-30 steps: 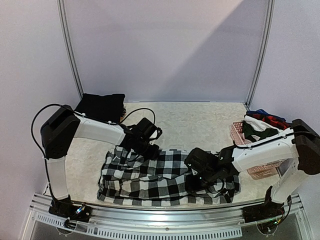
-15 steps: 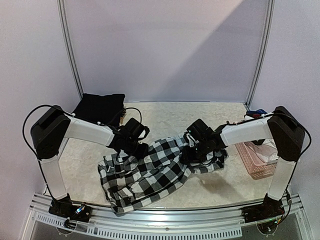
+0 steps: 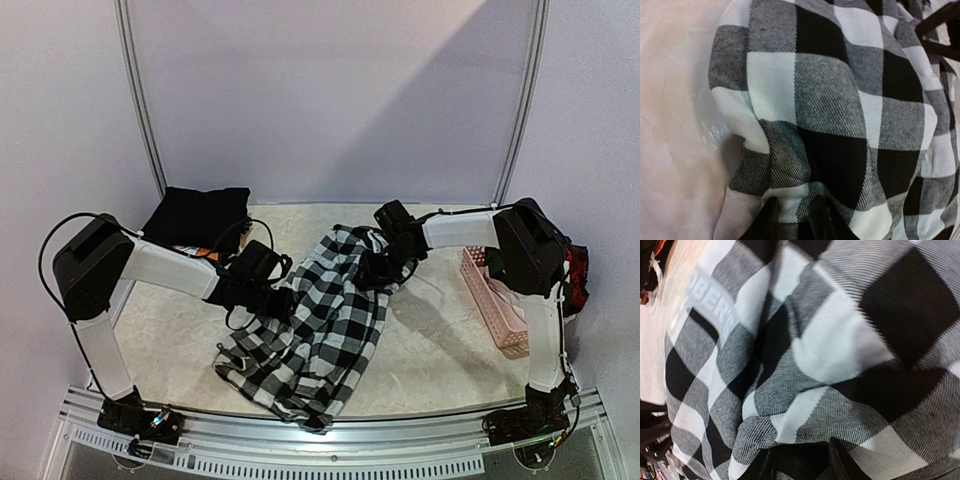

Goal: Fold and stack the mixed laundry pile
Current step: Rotate the rectangle-folded shirt at the center of the board.

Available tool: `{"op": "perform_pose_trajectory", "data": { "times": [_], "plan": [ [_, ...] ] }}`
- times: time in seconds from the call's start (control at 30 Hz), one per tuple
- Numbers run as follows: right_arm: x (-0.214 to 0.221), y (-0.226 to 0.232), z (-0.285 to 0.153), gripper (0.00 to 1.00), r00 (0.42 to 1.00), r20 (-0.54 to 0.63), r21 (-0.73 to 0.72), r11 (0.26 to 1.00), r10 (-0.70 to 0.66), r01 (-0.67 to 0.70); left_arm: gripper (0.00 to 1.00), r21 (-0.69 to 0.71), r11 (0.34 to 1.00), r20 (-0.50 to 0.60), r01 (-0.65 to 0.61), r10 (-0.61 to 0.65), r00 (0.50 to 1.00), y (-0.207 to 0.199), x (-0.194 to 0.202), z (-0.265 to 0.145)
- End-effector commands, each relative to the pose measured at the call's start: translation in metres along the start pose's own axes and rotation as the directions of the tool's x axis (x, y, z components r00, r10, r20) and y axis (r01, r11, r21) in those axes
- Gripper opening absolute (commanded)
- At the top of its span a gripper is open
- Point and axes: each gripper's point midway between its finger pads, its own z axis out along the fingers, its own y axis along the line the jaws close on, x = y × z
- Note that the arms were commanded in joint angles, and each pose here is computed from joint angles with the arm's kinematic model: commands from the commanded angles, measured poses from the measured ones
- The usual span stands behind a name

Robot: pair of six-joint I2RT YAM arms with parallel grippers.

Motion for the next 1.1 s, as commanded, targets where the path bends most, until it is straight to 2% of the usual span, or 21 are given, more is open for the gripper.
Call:
{"op": "perform_pose_trajectory", "data": {
  "times": [0.0, 0.23, 0.43, 0.63, 0.77, 0.87, 1.07],
  "plan": [
    [0.032, -0.066, 0.027, 0.36, 0.983, -0.162, 0.147, 0.987, 0.091, -0.067, 0.3, 0.008, 0.998, -0.199, 0.056, -0.054, 0.979, -0.005, 0.071, 0.006],
    [-0.006, -0.075, 0.023, 0.36, 0.986, -0.132, 0.15, 0.985, 0.102, -0.082, 0.29, -0.001, 0.988, -0.169, 0.152, -0.15, 0.974, -0.018, 0.092, 0.0],
    [-0.018, -0.085, 0.023, 0.36, 0.986, -0.131, 0.181, 0.98, 0.104, -0.079, 0.31, 0.01, 0.99, -0.132, 0.138, -0.136, 0.982, -0.037, 0.087, -0.017],
    [-0.025, -0.068, -0.001, 0.36, 0.993, -0.088, 0.136, 0.988, 0.083, -0.071, 0.4, 0.05, 0.993, -0.078, 0.11, -0.106, 0.991, -0.059, 0.068, -0.032],
    [-0.037, -0.047, -0.024, 0.37, 0.998, -0.056, 0.101, 0.994, 0.042, -0.036, 0.47, 0.071, 0.995, -0.058, 0.065, -0.061, 0.996, -0.068, 0.056, -0.041],
    [-0.046, -0.027, -0.047, 0.4, 1.0, -0.029, 0.083, 0.997, -0.004, 0.006, 0.5, 0.029, 1.0, -0.016, -0.009, 0.01, 1.0, -0.069, 0.044, -0.055],
    [-0.049, 0.013, -0.097, 0.48, 0.996, 0.04, 0.078, 0.994, -0.083, 0.08, 0.51, -0.082, 0.978, -0.038, -0.189, 0.187, 0.982, -0.071, 0.047, -0.085]
  ]
}}
